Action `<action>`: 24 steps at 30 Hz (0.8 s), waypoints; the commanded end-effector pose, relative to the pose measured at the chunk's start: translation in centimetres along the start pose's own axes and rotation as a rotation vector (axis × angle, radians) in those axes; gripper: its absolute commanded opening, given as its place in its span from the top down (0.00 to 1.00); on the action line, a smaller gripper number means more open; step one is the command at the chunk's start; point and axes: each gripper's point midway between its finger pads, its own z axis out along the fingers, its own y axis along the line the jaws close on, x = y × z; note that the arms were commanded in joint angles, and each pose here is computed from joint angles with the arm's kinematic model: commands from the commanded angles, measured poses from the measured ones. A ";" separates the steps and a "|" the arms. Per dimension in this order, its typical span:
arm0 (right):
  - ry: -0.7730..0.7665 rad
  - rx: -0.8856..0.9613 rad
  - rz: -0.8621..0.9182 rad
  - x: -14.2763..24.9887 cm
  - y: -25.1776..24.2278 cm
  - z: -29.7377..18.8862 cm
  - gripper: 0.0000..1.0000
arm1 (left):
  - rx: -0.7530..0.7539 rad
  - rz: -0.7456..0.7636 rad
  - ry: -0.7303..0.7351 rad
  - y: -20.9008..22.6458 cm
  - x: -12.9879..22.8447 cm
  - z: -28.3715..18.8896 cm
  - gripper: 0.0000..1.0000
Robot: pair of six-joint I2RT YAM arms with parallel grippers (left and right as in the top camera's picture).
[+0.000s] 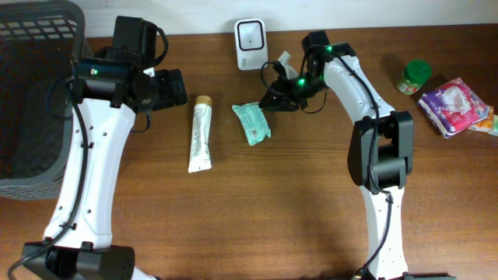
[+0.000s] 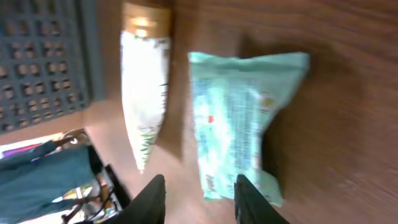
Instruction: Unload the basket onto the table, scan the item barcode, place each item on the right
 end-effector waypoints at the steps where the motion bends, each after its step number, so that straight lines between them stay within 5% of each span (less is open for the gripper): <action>1: -0.001 0.073 0.020 0.0 -1.2 0.1 0.61 | -0.005 0.009 -0.003 -0.1 0.0 0.0 0.01; 6: -0.010 0.073 0.009 -0.3 -1.2 0.1 0.27 | -0.004 0.009 -0.002 -0.1 0.0 0.0 0.01; 8: -0.022 0.075 -0.003 -0.6 -1.3 0.1 0.24 | -0.005 0.009 -0.002 -0.1 0.0 0.0 0.01; 19: -0.001 0.070 -0.056 0.8 -2.1 5.8 0.22 | -0.005 0.009 -0.002 -0.1 0.0 0.0 0.01; 24: -0.001 0.215 0.016 1.6 -4.7 7.1 0.28 | -0.005 0.009 -0.002 -0.1 0.0 0.0 0.01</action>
